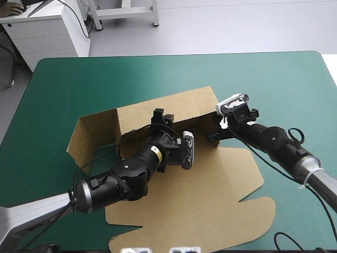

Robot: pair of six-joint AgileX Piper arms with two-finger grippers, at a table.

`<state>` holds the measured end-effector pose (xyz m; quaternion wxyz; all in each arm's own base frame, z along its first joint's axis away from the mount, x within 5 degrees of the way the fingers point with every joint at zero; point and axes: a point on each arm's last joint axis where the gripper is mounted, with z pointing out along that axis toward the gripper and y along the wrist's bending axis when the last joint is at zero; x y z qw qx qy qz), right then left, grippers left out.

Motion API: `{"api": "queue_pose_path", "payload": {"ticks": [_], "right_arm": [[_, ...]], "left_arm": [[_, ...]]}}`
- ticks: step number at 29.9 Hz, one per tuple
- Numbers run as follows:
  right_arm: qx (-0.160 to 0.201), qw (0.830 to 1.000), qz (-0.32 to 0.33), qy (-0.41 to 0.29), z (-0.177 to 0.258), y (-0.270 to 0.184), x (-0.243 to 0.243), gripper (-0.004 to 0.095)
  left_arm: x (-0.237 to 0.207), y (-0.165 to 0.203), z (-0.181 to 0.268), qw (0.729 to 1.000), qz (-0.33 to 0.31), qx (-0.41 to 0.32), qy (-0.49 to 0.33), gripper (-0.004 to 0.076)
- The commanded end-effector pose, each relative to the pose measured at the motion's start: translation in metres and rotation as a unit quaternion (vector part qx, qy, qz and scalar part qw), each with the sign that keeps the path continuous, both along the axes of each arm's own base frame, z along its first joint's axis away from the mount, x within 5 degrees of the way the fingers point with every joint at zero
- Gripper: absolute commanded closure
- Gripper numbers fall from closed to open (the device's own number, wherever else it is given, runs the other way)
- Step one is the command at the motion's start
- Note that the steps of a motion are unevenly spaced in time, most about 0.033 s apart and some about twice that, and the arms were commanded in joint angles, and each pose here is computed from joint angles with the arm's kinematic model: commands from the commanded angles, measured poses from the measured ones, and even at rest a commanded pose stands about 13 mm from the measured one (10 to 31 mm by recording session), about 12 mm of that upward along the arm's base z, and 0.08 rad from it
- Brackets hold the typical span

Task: Fold the box

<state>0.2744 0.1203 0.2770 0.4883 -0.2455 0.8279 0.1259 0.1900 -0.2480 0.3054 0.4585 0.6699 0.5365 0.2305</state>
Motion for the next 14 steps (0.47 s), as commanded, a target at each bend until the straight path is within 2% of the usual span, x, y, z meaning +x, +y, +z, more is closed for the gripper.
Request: {"api": "queue_pose_path", "payload": {"ticks": [1, 5, 7, 9, 12, 13, 14], "right_arm": [[0.019, 0.999, -0.019, -0.040, 0.023, -0.003, 0.000, 0.0926], [0.015, 0.999, -0.020, -0.043, 0.024, -0.003, 0.000, 0.0926], [0.015, 0.999, -0.020, -0.043, 0.024, -0.003, 0.000, 0.0926], [0.015, 0.999, -0.018, -0.043, 0.023, -0.003, 0.000, 0.0927], [0.009, 0.999, -0.015, -0.045, 0.023, -0.003, 0.000, 0.0927], [0.006, 0.999, -0.012, -0.046, 0.023, -0.003, 0.000, 0.0927], [0.005, 0.999, -0.012, -0.046, 0.023, -0.003, 0.000, 0.0927]], "left_arm": [[-0.019, 0.000, 0.027, 0.999, -0.014, -0.020, -0.037, 0.0206], [-0.039, -0.007, 0.036, 0.997, -0.034, -0.003, -0.073, 0.0214], [-0.048, -0.012, 0.042, 0.995, -0.051, 0.000, -0.086, 0.0267], [-0.055, -0.016, 0.052, 0.994, -0.063, -0.016, -0.092, 0.0383], [-0.056, -0.020, 0.069, 0.992, -0.066, -0.043, -0.100, 0.0620], [-0.056, -0.020, 0.077, 0.991, -0.065, -0.052, -0.104, 0.0723], [-0.056, -0.021, 0.083, 0.990, -0.070, -0.048, -0.111, 0.0720]]}}
